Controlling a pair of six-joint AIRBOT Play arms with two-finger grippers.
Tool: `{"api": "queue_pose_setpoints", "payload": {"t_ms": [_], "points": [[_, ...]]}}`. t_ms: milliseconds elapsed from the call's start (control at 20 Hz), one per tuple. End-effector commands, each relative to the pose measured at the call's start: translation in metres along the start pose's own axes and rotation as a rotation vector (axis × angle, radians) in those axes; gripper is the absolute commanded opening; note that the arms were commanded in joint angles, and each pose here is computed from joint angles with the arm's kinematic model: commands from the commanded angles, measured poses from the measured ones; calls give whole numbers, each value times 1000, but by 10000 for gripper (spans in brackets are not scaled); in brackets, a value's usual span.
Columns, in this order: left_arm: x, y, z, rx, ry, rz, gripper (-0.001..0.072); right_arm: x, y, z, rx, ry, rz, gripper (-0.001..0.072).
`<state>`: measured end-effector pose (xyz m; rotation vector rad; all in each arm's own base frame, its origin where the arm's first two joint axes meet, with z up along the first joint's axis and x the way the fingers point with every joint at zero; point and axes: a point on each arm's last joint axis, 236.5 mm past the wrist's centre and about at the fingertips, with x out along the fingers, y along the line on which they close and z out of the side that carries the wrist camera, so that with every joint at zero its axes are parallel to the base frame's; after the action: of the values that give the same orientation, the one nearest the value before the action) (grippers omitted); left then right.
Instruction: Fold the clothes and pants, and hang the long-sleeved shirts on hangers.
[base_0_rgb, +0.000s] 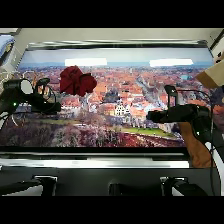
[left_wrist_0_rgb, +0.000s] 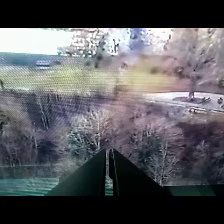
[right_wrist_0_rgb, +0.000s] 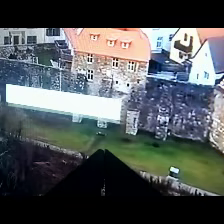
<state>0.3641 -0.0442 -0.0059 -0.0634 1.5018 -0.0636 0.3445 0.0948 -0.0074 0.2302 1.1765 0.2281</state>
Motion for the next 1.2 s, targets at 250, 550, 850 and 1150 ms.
{"api": "queue_pose_setpoints", "payload": {"t_ms": [250,550,850,1150], "points": [[-7,8,53,-66,-178,8,720,0,1,0,2,0,3,51],[-10,-17,203,-50,-411,-29,720,0,2,0,45,0,6,52],[111,-28,236,-63,-349,-33,720,0,1,2,64,-8,5,57],[62,-43,205,-39,-263,-78,17,0,1,10,96,-40,6,83]]}}
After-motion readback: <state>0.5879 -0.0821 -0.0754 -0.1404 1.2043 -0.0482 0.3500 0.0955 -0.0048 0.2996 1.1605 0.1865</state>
